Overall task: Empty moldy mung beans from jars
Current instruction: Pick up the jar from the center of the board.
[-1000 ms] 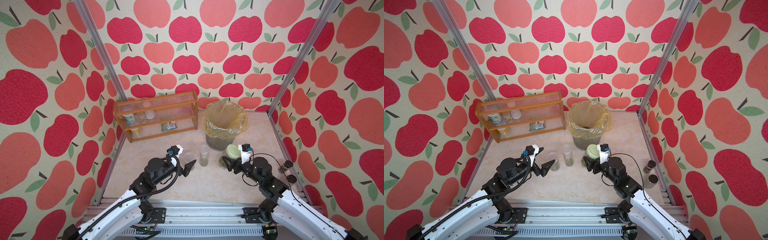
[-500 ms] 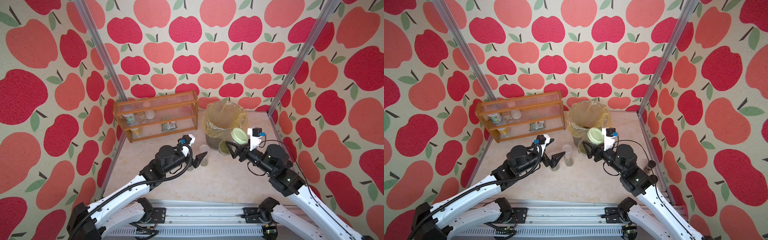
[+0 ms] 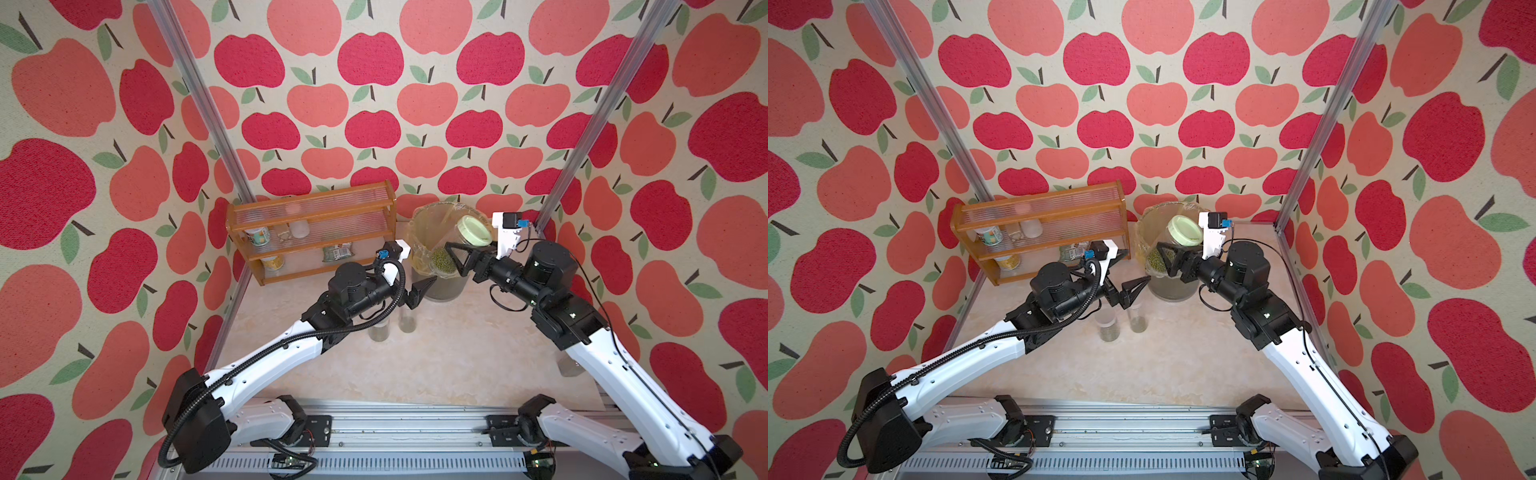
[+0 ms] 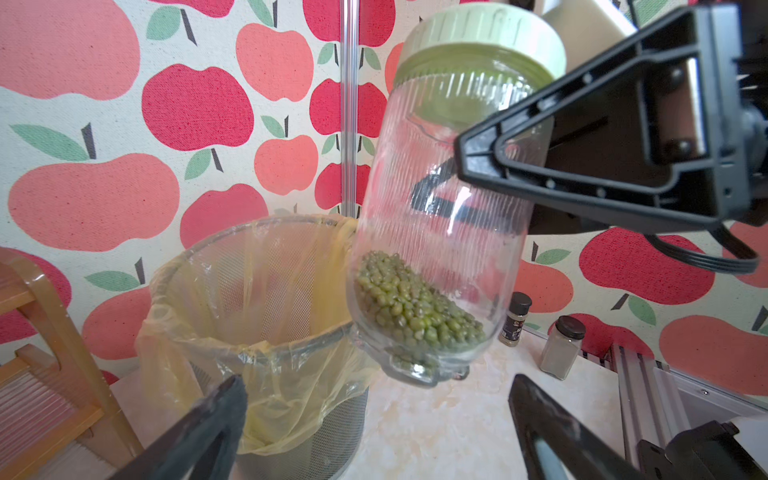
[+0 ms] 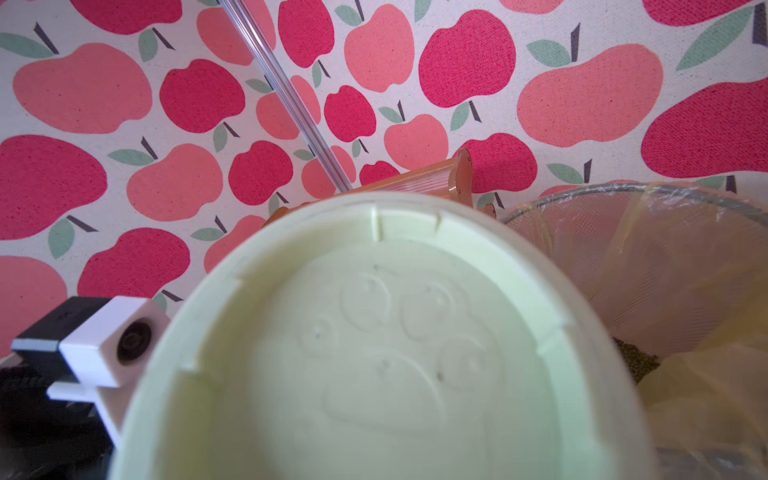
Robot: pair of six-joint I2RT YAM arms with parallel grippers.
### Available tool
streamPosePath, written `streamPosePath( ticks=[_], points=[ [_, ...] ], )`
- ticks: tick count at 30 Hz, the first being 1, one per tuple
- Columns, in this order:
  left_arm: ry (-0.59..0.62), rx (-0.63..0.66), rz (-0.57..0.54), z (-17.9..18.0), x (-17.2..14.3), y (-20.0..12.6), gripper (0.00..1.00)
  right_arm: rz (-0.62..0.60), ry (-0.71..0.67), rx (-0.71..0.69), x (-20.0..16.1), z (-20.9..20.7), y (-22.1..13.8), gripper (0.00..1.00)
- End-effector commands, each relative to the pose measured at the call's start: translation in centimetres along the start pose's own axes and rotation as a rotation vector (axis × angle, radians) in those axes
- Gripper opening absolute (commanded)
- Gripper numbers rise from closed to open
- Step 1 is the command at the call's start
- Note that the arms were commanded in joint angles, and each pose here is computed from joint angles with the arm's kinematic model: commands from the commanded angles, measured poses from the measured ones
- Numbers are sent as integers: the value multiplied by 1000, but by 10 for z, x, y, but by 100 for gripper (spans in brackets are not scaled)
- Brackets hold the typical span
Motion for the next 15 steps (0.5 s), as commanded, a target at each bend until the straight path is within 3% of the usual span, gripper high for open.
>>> streamPosePath(
  ticks=[1,15],
  points=[
    [51,-56,-132,-5,32,3,100,-122,81,135,42,16,-6,57],
    [14,-88,-138,10,35,53,100,-144,141,199,49,9,7,56]
  ],
)
Point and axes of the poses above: each gripper's point midway between its finger pads, its own y axis out along the fingers, its own z axis along the line the jaws close on, x = y × z, the point moved 6 cm from there along -y, back along the fingers, and after that the axes turned 4 degrees about -y, right-handed, at the moved point
